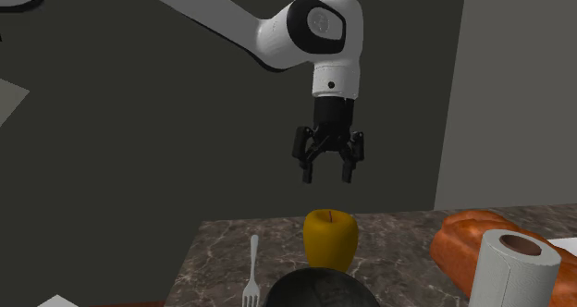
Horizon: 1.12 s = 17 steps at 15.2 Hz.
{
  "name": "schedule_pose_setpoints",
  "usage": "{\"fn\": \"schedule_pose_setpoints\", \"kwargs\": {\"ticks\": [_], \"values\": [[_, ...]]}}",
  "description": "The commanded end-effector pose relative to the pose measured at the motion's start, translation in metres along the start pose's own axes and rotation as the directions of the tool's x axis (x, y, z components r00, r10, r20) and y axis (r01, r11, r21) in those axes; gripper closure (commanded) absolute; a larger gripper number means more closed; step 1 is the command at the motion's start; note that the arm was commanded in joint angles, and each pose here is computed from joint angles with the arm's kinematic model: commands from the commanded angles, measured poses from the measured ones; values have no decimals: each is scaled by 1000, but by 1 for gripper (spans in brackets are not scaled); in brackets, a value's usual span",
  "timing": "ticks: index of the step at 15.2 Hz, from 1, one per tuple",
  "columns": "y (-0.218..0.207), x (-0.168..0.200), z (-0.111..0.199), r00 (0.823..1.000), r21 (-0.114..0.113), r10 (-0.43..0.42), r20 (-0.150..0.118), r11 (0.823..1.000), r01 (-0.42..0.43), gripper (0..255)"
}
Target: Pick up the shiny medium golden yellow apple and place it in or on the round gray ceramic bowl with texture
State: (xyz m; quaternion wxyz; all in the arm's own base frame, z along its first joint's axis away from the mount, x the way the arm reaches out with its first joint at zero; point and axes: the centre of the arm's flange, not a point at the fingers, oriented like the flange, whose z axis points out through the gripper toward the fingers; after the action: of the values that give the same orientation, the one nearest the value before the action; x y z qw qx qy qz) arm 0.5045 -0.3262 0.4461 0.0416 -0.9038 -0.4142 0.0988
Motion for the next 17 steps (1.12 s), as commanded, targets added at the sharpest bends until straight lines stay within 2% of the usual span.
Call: {"fn": "schedule_pose_setpoints", "kwargs": {"ticks": [1,8,16,17], "values": [[14,3,8,1000,6,-30,5,1000,30,0],[14,3,48,1000,6,-30,5,1000,30,0],[14,3,48,1000,6,-30,5,1000,30,0],[14,3,48,1000,6,-30,5,1000,30,255]]}}
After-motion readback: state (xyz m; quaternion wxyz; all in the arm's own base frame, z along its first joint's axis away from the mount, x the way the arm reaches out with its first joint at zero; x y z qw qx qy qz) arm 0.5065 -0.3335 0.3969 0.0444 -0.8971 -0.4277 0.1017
